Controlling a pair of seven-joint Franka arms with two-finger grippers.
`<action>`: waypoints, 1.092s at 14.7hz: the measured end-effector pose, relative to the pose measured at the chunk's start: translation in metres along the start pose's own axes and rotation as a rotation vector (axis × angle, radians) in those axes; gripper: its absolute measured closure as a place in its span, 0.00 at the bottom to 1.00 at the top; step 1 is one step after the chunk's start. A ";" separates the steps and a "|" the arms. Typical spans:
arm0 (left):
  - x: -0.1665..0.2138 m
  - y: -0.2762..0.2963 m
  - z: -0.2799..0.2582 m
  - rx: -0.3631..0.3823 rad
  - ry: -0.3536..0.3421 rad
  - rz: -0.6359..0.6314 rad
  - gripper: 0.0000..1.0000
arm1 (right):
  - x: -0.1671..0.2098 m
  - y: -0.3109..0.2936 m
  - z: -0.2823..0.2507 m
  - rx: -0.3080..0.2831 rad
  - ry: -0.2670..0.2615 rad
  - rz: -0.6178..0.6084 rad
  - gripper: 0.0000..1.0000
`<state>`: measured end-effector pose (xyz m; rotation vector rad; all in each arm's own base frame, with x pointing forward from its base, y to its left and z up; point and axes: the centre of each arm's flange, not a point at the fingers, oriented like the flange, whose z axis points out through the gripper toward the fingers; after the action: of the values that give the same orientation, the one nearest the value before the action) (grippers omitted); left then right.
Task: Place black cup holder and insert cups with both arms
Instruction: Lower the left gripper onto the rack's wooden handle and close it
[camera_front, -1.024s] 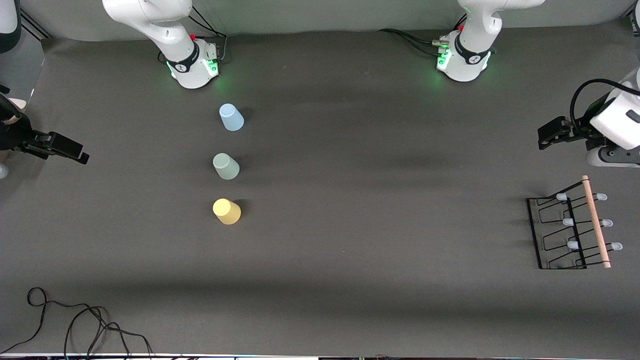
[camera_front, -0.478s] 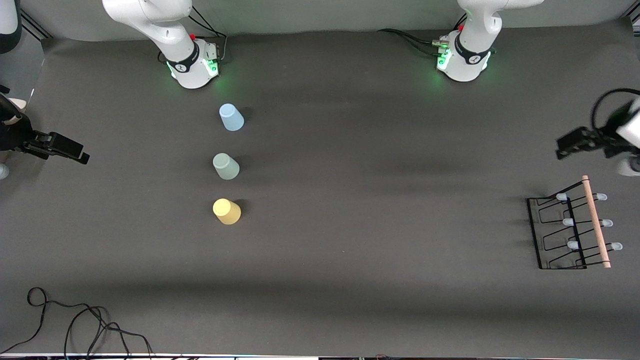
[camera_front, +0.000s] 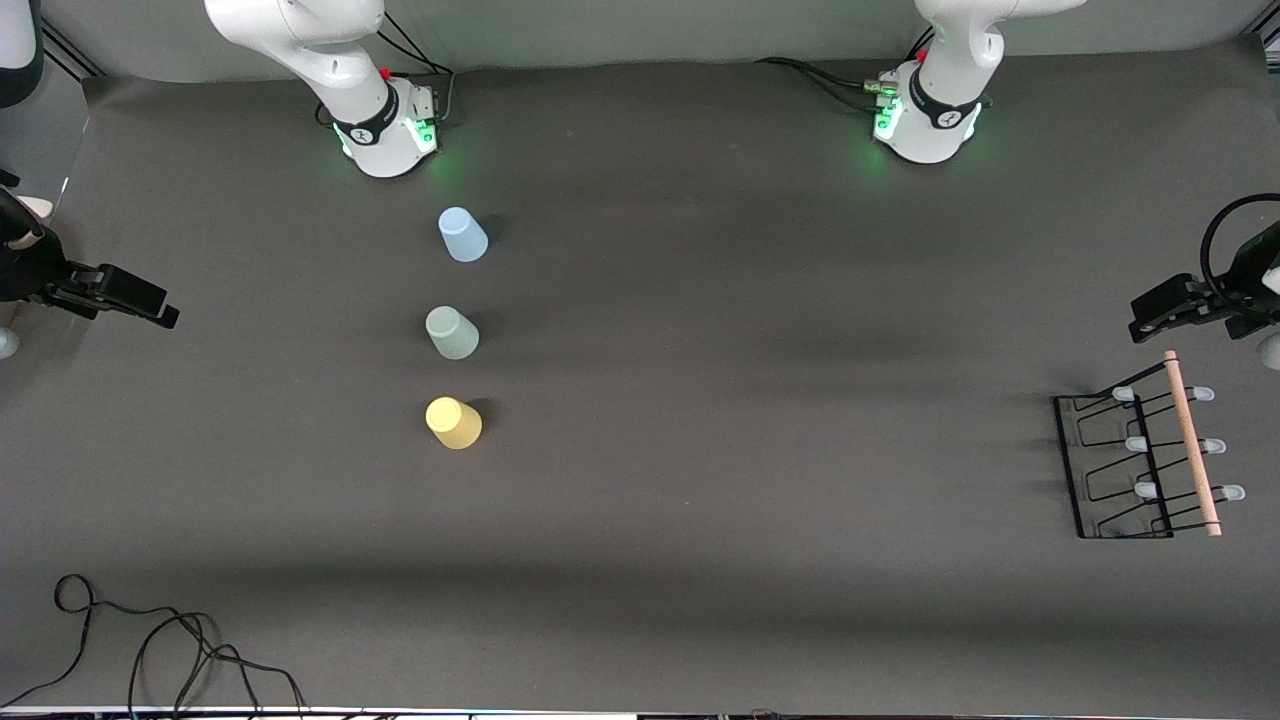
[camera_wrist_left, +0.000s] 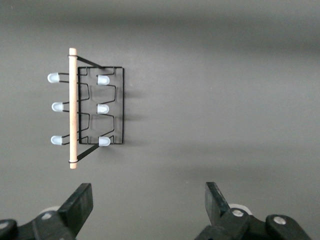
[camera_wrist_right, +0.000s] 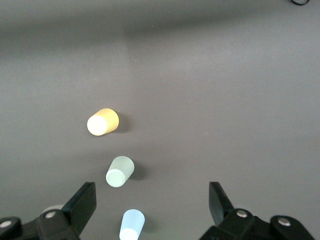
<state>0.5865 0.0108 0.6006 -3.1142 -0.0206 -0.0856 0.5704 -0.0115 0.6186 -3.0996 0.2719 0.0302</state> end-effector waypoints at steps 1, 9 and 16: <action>0.000 0.001 -0.001 0.000 0.002 0.003 0.00 | 0.000 0.000 0.000 0.000 0.000 0.000 0.00; 0.027 -0.034 0.046 0.039 0.010 -0.030 0.00 | 0.000 0.000 0.000 0.000 -0.001 -0.001 0.00; 0.059 -0.133 0.167 0.038 -0.038 -0.004 0.01 | 0.000 0.000 0.000 0.000 -0.002 -0.001 0.00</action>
<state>0.6526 0.1491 0.4403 -3.0778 -0.0291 -0.0262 0.5705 -0.0114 0.6182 -3.0998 0.2705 0.0328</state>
